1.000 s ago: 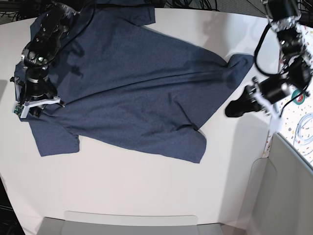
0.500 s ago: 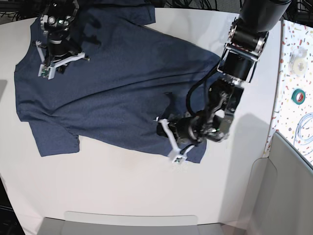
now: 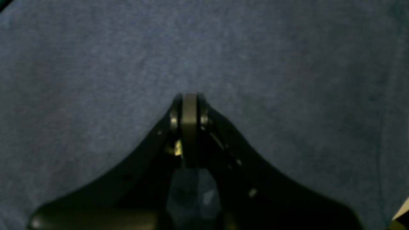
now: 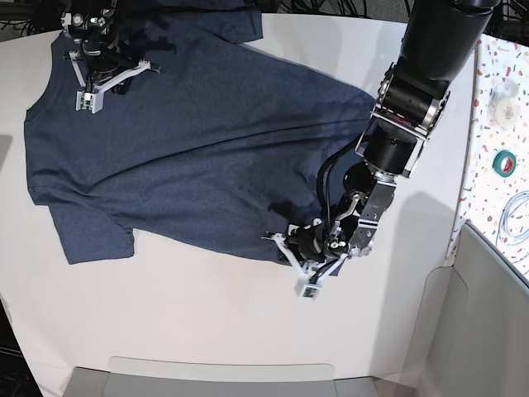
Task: Layout the t-shirt on the table in an organized manner, then fold the t-shirt properly
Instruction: 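Release and grasp the shirt's hem corner with the left gripper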
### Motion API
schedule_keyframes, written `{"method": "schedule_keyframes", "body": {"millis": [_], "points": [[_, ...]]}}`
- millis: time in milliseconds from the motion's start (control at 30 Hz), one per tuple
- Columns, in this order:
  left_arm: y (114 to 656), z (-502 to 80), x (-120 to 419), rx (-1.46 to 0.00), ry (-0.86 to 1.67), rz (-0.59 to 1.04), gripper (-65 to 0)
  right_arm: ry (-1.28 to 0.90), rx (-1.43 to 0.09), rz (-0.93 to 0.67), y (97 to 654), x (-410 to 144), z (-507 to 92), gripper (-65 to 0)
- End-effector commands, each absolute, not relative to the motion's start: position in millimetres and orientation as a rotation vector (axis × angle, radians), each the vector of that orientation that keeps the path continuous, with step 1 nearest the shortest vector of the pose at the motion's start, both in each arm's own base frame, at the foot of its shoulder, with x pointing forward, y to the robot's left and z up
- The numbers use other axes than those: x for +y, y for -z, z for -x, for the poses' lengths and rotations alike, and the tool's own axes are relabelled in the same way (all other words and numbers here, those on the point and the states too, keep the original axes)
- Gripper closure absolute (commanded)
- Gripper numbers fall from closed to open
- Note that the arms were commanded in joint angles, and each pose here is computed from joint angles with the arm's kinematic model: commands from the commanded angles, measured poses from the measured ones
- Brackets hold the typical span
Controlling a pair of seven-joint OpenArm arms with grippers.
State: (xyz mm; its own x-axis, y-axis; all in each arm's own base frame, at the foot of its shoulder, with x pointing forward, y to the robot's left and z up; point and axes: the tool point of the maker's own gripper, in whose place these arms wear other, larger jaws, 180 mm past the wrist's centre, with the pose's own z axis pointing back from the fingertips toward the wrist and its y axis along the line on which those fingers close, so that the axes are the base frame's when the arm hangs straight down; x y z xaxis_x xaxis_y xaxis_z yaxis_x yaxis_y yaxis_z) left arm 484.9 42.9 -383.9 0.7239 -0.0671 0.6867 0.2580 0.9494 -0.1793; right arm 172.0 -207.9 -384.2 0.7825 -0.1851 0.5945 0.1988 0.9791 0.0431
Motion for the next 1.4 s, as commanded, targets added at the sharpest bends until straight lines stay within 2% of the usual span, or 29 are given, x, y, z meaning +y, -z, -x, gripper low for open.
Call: {"method": "schedule_keyframes", "body": {"millis": [0, 133, 367, 533, 700, 1100, 1267, 1367], "points": [[368, -502, 45, -0.812, 0.171, 0.245, -6.3, 0.198, -0.68, 0.036, 375, -212, -179, 0.0], [386, -501, 55, -0.834, 0.176, 0.134, -6.4, 0.186, -0.679, 0.046, 376, -217, -183, 0.0], [392, -501, 58, -0.832, 0.166, 0.108, -6.4, 0.195, -0.697, 0.033, 375, -215, -192, 0.0], [373, -529, 99, -1.021, 0.024, -0.042, -7.4, 0.195, -0.711, 0.027, 372, -213, -198, 0.0], [367, -542, 95, -1.137, 0.009, -0.09, -14.9, 0.195, -0.732, 0.025, 368, -213, -206, 0.0], [336, -550, 8, -1.196, 0.038, 0.05, -16.7, 0.197, -0.79, 0.016, 355, -212, -227, 0.0], [288, -561, -17, -1.271, 0.036, 0.141, -16.6, 0.222, -0.861, -0.054, 339, -207, -248, 0.0], [285, -553, 18, -1.203, -0.07, 0.19, -16.4, 0.261, -0.927, -0.065, 322, -217, -265, 0.0]]}}
